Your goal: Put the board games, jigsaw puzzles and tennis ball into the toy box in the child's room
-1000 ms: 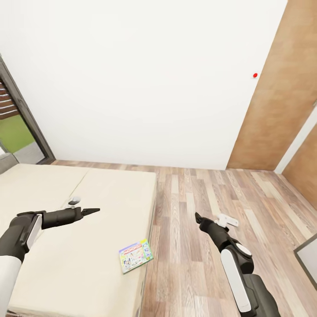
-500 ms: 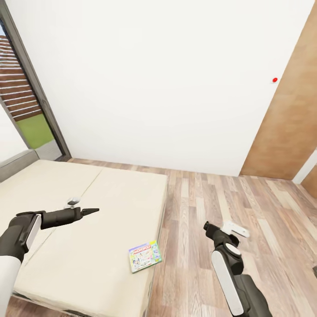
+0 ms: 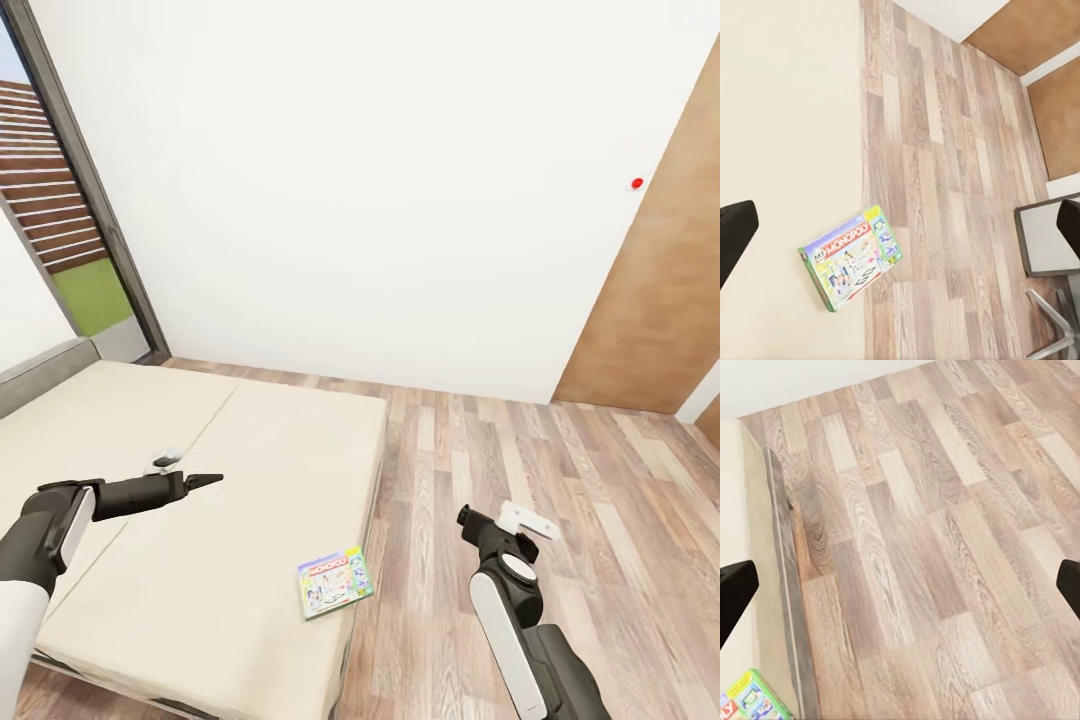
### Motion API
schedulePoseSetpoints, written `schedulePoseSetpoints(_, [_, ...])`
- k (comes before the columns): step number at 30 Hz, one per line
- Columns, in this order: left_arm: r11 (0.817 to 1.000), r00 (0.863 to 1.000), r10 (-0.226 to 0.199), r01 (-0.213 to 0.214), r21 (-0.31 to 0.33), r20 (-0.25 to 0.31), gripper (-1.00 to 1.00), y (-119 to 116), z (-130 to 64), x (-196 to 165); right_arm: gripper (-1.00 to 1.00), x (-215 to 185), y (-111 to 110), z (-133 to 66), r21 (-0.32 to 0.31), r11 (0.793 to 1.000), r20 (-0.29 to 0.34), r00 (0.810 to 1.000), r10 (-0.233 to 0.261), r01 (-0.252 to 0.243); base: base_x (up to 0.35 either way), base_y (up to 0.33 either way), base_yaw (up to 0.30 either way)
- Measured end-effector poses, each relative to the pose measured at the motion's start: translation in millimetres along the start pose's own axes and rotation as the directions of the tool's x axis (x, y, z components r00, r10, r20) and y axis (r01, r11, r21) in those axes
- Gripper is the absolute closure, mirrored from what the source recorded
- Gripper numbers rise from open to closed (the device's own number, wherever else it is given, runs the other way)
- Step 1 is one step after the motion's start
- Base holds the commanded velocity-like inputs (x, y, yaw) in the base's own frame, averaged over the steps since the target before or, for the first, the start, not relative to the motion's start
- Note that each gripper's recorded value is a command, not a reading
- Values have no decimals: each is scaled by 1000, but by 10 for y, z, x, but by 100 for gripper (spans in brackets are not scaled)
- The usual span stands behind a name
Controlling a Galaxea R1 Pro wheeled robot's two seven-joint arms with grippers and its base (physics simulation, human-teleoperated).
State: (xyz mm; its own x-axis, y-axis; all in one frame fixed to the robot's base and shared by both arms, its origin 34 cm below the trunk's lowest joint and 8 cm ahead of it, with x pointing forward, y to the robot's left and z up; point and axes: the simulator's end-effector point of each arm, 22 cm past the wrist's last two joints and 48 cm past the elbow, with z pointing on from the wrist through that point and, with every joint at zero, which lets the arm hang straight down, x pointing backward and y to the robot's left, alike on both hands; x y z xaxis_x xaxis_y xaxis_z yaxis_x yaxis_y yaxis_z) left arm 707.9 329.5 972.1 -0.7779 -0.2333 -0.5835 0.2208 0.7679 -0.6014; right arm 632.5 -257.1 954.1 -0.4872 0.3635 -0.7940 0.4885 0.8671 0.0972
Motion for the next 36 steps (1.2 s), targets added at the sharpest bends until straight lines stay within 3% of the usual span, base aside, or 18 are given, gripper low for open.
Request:
schedulePoseSetpoints(12, [1000, 1000, 0, 0, 3, 3, -100, -3, -8, -9, -100, 32, 93, -30, -23, 999, 0, 1000, -24, 24, 0, 0, 0])
schedulePoseSetpoints(23, [1000, 1000, -2, 2, 2, 5, -100, 1, -21, -15, -100, -62, 186, -112, -38, 999, 24, 1000, -4, 5, 11, -126, 8])
schedulePoseSetpoints(28, [1000, 1000, 0, 0, 5, 9, -100, -20, -33, -32, -100, -80, 326, -196, -67, 997, 39, 999, -24, 27, 59, -89, 171])
schedulePoseSetpoints(36, [1000, 1000, 5, -6, 9, 15, -100, -52, -46, -60, -100, -108, 356, -226, -75, 997, 49, 998, -29, 33, 6, -8, 249])
